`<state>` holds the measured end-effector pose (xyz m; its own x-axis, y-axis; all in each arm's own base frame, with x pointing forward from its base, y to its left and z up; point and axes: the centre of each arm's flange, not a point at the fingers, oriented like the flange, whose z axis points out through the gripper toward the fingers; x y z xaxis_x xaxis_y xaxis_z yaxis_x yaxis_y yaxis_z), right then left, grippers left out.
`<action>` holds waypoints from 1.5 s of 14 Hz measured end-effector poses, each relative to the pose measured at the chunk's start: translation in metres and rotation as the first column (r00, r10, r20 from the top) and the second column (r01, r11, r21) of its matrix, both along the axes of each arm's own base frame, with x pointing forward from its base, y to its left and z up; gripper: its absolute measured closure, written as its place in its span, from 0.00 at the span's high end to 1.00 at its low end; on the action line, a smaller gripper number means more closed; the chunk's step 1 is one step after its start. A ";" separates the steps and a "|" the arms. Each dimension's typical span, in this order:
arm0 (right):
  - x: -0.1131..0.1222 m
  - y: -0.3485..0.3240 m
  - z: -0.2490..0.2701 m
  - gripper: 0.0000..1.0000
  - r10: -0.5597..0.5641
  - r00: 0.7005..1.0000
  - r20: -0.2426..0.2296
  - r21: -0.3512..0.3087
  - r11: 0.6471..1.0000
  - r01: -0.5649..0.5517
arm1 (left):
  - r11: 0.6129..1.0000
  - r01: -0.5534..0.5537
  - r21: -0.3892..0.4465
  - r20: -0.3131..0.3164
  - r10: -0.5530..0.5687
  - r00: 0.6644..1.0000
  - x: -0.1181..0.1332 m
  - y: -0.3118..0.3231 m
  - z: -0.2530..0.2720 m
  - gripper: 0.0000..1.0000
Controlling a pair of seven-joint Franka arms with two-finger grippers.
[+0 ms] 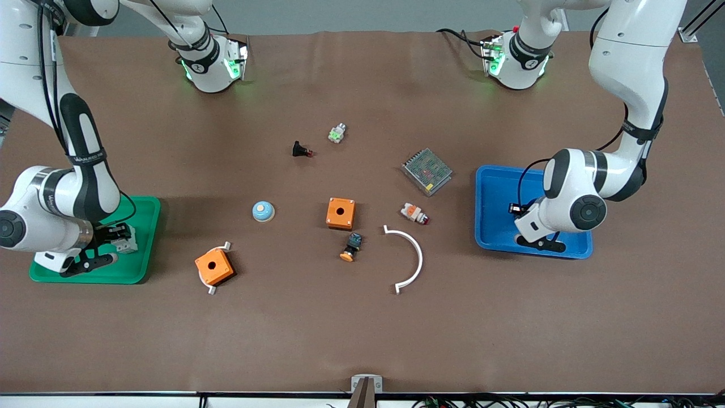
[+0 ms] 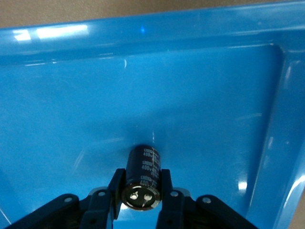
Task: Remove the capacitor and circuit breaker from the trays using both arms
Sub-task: 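Grasp the breaker with the right gripper while the left gripper grasps the capacitor, then carry the breaker and capacitor out of the trays toward the table middle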
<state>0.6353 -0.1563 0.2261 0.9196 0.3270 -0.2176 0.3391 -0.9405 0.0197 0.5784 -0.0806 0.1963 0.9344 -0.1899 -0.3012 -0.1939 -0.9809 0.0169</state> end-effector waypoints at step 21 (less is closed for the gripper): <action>0.016 0.390 0.102 0.40 -0.495 0.866 -0.068 0.052 0.865 0.499 | 0.922 -0.305 -0.240 0.274 0.366 0.889 0.068 -0.314 0.072 0.34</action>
<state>0.6508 0.2335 0.3277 0.9524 -0.1553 -0.2624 -0.1746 -0.9833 -0.0518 0.6460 -0.3946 0.2687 0.9916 0.1274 0.0216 0.1207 -0.9727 0.1981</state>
